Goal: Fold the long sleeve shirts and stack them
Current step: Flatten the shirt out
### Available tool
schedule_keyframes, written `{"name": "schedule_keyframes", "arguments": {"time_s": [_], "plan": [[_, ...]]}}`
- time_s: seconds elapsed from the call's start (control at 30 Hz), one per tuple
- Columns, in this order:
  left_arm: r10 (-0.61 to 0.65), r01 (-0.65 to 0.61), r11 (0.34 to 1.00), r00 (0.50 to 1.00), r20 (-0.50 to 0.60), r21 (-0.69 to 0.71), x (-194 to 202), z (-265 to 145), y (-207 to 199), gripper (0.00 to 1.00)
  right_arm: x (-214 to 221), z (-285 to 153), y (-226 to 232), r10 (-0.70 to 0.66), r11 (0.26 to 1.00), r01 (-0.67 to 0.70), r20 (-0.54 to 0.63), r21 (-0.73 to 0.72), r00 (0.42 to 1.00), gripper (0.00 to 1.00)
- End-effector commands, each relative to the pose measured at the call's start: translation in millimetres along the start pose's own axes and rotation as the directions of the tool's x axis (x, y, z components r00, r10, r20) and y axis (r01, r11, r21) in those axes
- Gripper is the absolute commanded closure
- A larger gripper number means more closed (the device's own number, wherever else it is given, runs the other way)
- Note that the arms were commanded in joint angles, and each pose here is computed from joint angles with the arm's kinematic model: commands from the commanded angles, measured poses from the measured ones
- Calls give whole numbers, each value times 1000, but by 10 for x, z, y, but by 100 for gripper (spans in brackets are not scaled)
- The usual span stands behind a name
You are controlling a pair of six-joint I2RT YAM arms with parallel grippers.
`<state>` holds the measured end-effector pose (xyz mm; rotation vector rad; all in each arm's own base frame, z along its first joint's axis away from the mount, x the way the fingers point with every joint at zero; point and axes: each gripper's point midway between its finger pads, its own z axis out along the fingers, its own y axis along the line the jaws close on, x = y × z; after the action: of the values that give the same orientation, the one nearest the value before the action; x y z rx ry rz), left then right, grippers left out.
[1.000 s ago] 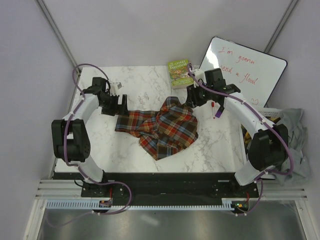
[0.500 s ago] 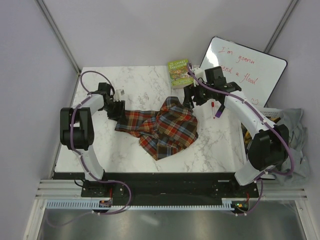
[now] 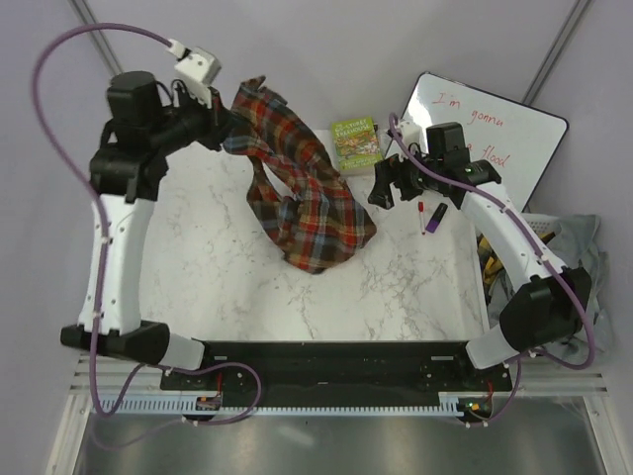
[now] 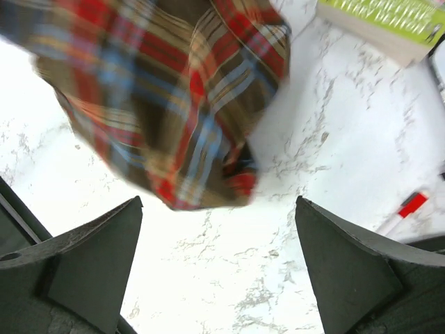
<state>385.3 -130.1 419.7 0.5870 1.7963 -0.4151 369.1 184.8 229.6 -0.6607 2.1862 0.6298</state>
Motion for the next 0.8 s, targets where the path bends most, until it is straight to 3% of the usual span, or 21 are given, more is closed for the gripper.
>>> {"name": "schedule_keyframes", "arguments": {"time_s": [0.0,0.17,0.33,0.43,0.53,0.7,0.77], "plan": [[102,-125,981,983,153,148,-520,-497,-449,98,-406,-340,137,-93,995,96,133,-15,987,2],[122,-167,972,960,252,163,-847,-768,-614,98,-431,-456,215,-121,992,126,159,-23,980,2],[18,-25,999,977,212,32,-749,-785,-406,98,-277,-398,318,-89,990,102,137,-95,987,2],[-36,29,999,982,187,42,-615,-712,-404,98,-162,-283,454,-12,985,36,146,-168,989,2],[-28,16,999,969,247,49,-818,-739,-416,98,-84,-140,609,18,978,26,203,-209,979,2],[-20,-8,996,952,305,92,-1109,-748,-463,98,-54,150,903,-145,957,199,248,-213,958,2],[-22,-9,995,949,314,96,-1146,-761,-471,98,-286,119,963,-254,927,323,314,-192,915,2]]}}
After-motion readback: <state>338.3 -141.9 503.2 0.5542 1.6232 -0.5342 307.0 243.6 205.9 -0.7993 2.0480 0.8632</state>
